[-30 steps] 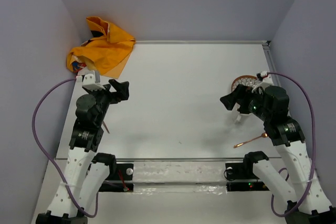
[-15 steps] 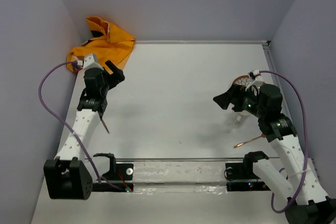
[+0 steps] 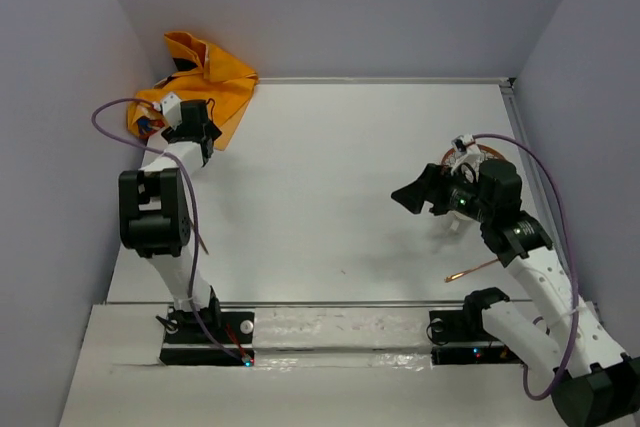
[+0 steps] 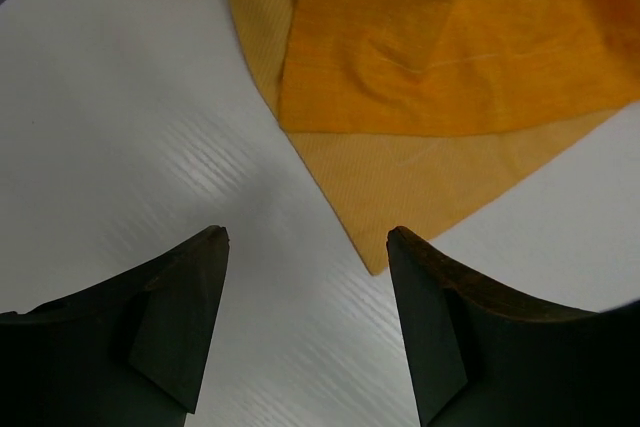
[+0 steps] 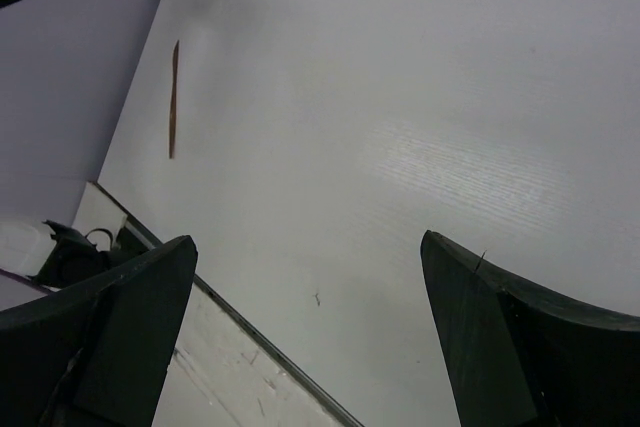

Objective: Set the dinner table for one person

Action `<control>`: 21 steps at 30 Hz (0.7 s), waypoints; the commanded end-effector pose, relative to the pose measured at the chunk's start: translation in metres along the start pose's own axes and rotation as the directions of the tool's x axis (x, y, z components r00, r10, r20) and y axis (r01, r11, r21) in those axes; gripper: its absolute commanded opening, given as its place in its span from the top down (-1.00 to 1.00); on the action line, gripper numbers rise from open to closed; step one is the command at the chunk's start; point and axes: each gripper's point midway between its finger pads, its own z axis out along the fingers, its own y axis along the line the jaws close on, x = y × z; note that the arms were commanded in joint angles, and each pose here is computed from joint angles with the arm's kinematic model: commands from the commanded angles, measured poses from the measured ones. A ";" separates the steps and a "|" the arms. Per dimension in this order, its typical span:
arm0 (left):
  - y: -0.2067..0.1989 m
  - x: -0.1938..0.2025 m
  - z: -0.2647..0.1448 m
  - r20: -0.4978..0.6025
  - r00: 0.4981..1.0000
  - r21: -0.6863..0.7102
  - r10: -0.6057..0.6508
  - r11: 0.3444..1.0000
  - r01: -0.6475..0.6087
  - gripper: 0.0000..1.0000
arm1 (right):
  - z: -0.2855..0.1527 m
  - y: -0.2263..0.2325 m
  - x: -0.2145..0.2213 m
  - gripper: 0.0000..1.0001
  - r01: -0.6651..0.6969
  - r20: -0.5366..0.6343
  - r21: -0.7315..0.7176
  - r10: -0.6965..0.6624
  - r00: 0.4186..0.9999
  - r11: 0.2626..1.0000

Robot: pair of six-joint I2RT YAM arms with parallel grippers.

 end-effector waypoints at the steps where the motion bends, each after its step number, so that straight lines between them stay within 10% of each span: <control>1: 0.011 -0.030 0.022 0.087 0.996 -0.109 -0.035 0.993 0.045 -0.53 | 0.008 0.024 -0.011 -1.00 0.060 0.019 -0.076 -0.059 0.998 0.995; 15: -0.019 -0.002 0.106 -0.184 0.982 -0.136 0.029 0.989 -0.055 -0.56 | 0.031 0.034 0.014 -1.00 0.093 -0.065 -0.115 -0.100 0.993 0.989; 21: -0.026 0.024 0.125 -0.310 0.946 -0.114 0.098 0.984 -0.140 0.12 | 0.030 0.034 0.010 -1.00 0.096 -0.046 -0.108 -0.101 0.994 0.990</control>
